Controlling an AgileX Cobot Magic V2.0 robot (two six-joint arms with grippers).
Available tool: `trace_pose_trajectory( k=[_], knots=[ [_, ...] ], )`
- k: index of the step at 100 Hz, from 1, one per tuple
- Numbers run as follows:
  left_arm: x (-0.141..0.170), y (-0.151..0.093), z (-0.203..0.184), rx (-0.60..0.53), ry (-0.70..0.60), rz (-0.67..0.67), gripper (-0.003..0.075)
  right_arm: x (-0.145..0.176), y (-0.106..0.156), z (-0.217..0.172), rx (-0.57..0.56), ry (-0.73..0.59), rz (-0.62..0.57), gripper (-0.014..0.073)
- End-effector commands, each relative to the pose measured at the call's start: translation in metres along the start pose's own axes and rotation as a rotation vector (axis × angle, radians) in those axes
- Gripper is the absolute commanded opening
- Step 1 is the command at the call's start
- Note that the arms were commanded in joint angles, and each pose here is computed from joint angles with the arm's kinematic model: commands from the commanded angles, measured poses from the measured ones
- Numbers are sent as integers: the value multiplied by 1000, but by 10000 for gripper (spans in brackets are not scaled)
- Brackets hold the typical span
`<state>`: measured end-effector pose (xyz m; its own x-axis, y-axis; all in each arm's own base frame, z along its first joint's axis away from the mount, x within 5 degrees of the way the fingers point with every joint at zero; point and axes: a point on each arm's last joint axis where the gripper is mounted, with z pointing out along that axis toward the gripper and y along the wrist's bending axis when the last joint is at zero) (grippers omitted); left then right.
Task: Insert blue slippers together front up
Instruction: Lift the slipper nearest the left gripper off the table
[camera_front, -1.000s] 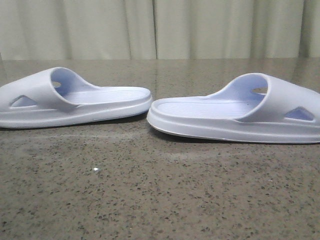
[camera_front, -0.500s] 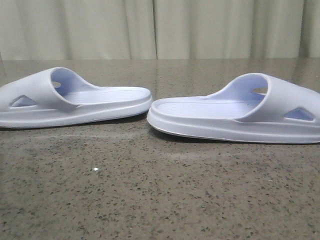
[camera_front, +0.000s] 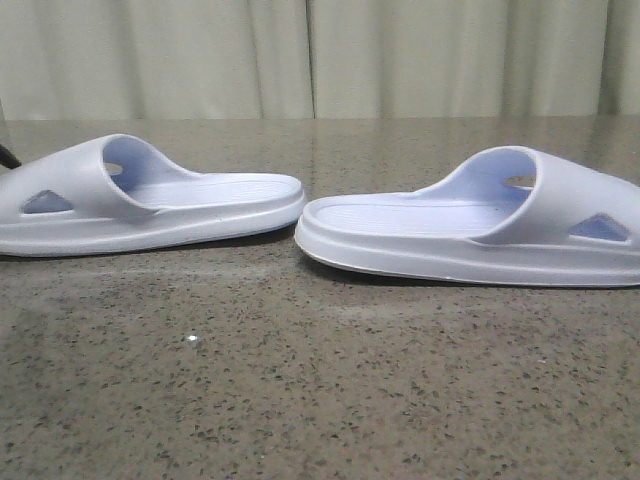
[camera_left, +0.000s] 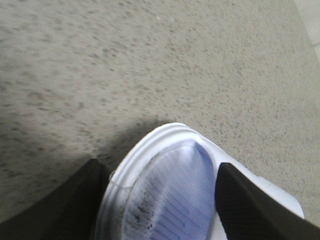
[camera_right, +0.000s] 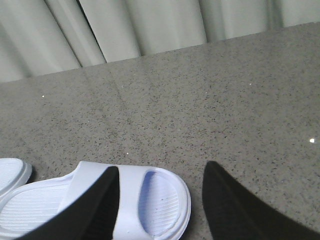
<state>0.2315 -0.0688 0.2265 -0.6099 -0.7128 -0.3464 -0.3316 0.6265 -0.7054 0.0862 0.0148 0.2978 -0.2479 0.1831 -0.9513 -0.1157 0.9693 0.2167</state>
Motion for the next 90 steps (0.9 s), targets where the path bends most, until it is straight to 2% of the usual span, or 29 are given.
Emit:
trace_pose_trajectory(
  k=[1,19,50,75,90],
  knots=[
    [4,-8,5,13,39,-3,419,-19,3,-2,-7,-108,-2,319],
    [5,-5,13,-12,55,-16,327,-19,3,-2,-7,-108,-2,319],
    [5,-4,13,-17,55,16,14,-19,3,-2,-7,-108,-2,319],
    [5,-5,10,-9,58,31,16,-19,3,-2,-7,-108,-2,319],
    [2,-13,-5,43,18,40,16,-19,3,-2,-7,-108,-2,319]
  ],
)
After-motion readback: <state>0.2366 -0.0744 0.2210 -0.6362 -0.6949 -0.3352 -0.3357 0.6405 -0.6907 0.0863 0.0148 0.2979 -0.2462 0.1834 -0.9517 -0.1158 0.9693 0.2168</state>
